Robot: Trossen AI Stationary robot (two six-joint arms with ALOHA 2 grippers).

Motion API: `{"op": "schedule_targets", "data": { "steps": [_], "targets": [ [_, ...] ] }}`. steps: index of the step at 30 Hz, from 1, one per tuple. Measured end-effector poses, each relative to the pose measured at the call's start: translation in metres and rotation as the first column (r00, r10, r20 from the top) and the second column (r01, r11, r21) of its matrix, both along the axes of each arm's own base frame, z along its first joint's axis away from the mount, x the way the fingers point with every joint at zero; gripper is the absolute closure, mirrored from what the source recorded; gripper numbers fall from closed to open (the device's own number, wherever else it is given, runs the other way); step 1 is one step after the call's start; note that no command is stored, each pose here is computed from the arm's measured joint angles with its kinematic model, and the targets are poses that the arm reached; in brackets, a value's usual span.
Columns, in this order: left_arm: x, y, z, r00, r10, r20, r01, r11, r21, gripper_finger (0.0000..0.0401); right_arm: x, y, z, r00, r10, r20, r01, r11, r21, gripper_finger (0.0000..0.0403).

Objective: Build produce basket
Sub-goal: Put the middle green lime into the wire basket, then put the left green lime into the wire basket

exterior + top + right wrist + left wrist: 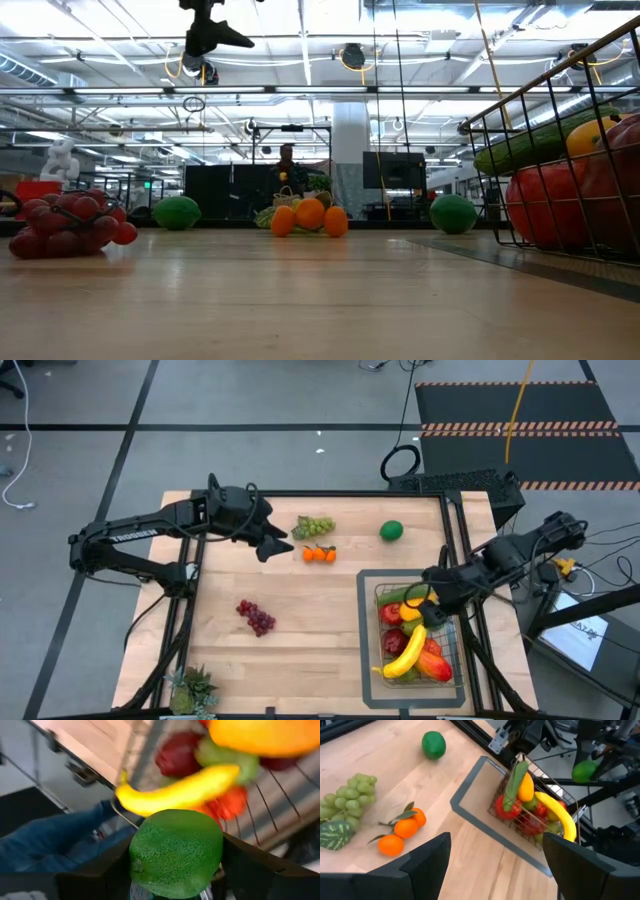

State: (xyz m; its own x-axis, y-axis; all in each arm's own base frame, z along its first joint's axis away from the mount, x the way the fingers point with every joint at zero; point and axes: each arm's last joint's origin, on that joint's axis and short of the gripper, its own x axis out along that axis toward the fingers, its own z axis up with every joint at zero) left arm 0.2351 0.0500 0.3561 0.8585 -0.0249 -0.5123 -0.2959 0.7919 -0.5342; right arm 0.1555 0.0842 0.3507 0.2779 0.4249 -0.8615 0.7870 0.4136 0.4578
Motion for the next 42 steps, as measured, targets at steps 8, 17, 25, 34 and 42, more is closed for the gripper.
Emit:
{"op": "schedule_targets", "data": {
  "steps": [8,17,25,34,42],
  "targets": [
    [0.000,0.000,0.000,1.000,0.014,-0.003,-0.014,1.000,0.027,0.0091,0.003,0.004,-0.010,0.975,-0.095,-0.199,0.100,0.995,0.016,0.0133],
    [0.000,0.001,0.000,1.000,0.023,-0.006,-0.022,0.998,0.066,0.0091,0.004,0.004,-0.016,0.969,-0.026,-0.246,0.020,0.999,-0.027,0.0047],
    [-0.004,0.011,-0.005,0.991,0.114,-0.063,-0.108,0.990,0.095,0.0091,0.021,0.007,-0.005,0.984,-0.177,0.013,0.177,0.984,-0.002,0.0052],
    [-0.010,0.041,-0.021,0.936,0.286,-0.207,-0.249,0.950,0.186,0.0091,0.044,-0.015,0.004,0.916,-0.220,0.335,0.283,0.947,-0.151,0.0060],
    [-0.001,0.068,-0.045,0.854,0.411,-0.319,-0.394,0.911,0.119,0.0091,0.046,-0.051,0.009,0.910,-0.070,0.409,0.209,0.929,-0.306,0.0060]
  ]
}}
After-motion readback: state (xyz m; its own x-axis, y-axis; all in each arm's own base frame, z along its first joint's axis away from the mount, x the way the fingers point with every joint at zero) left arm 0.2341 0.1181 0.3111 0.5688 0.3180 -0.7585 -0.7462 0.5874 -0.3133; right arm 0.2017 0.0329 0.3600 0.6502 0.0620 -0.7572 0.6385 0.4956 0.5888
